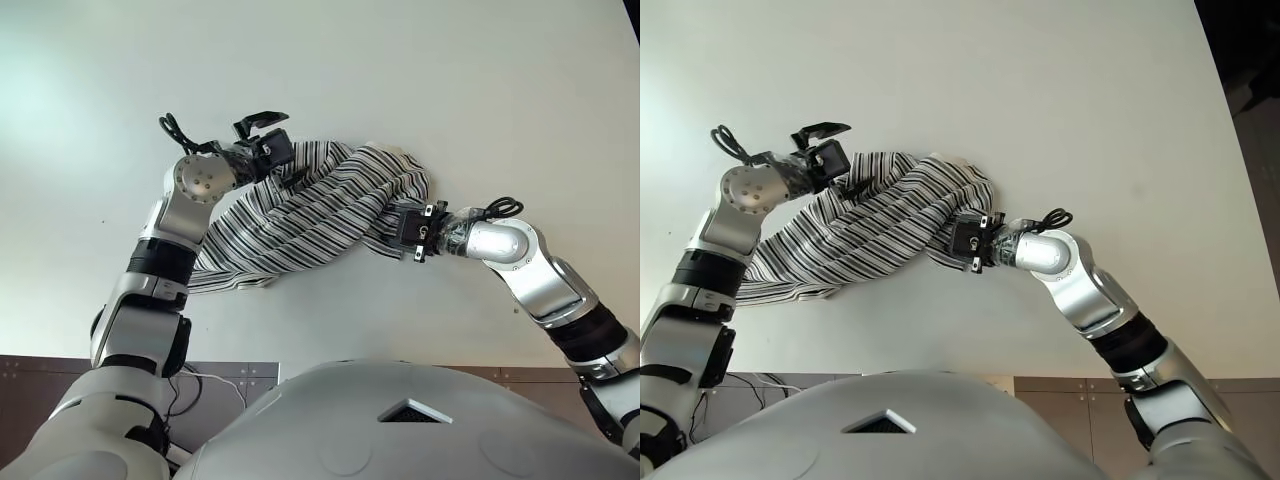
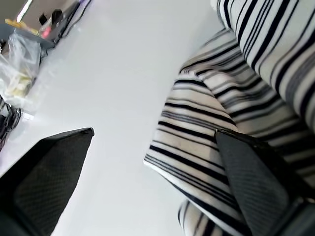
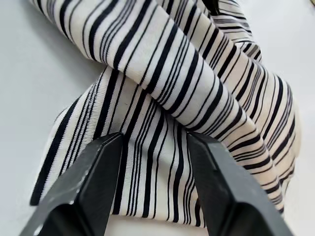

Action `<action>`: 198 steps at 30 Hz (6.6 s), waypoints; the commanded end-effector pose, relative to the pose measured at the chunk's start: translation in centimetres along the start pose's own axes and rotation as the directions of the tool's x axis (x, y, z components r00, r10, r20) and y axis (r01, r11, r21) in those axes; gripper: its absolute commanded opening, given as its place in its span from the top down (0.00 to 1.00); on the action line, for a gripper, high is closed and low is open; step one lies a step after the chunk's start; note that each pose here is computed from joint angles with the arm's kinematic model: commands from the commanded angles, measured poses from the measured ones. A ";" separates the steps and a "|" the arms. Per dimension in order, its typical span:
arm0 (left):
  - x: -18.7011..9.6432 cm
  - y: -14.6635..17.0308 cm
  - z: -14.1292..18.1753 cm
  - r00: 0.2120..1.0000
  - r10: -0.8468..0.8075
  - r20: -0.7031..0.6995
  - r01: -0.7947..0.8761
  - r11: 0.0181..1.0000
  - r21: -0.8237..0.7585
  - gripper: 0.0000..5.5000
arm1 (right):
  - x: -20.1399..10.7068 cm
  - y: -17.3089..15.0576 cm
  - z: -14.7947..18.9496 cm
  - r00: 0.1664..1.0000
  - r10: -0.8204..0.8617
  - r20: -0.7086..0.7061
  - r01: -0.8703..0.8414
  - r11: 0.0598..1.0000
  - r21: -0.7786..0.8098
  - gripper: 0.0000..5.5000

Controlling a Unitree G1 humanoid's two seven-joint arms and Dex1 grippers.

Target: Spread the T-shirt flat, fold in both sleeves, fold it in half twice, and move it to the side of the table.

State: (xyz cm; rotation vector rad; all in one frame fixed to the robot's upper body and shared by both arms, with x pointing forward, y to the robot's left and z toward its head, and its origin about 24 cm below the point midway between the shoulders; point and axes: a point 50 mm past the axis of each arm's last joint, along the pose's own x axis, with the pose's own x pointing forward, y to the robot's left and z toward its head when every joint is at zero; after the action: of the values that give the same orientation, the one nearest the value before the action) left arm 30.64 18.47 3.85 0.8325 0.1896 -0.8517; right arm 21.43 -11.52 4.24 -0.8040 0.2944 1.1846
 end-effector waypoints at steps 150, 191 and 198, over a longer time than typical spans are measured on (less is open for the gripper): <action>-14.7 -9.4 -0.5 0.799 -0.573 -0.185 0.594 0.799 0.091 0.18 | 14.5 -7.2 5.6 0.791 -0.357 -0.497 0.608 0.369 0.703 0.57; -8.3 -2.4 2.2 0.983 0.078 -0.164 -0.036 0.969 0.244 0.18 | -0.3 1.9 2.5 0.907 -0.397 -0.142 0.419 0.887 0.196 0.57; -7.7 -4.9 5.2 0.992 -0.126 -0.011 0.126 0.980 0.156 0.18 | 1.1 3.4 2.2 0.927 -0.348 -0.141 0.374 0.893 0.253 0.57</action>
State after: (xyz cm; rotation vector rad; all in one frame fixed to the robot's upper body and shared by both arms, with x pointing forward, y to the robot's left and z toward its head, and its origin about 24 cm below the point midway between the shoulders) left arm 22.11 17.68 8.87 1.0027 0.1411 -0.9209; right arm 18.69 -8.67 3.33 -0.6437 0.3639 0.7078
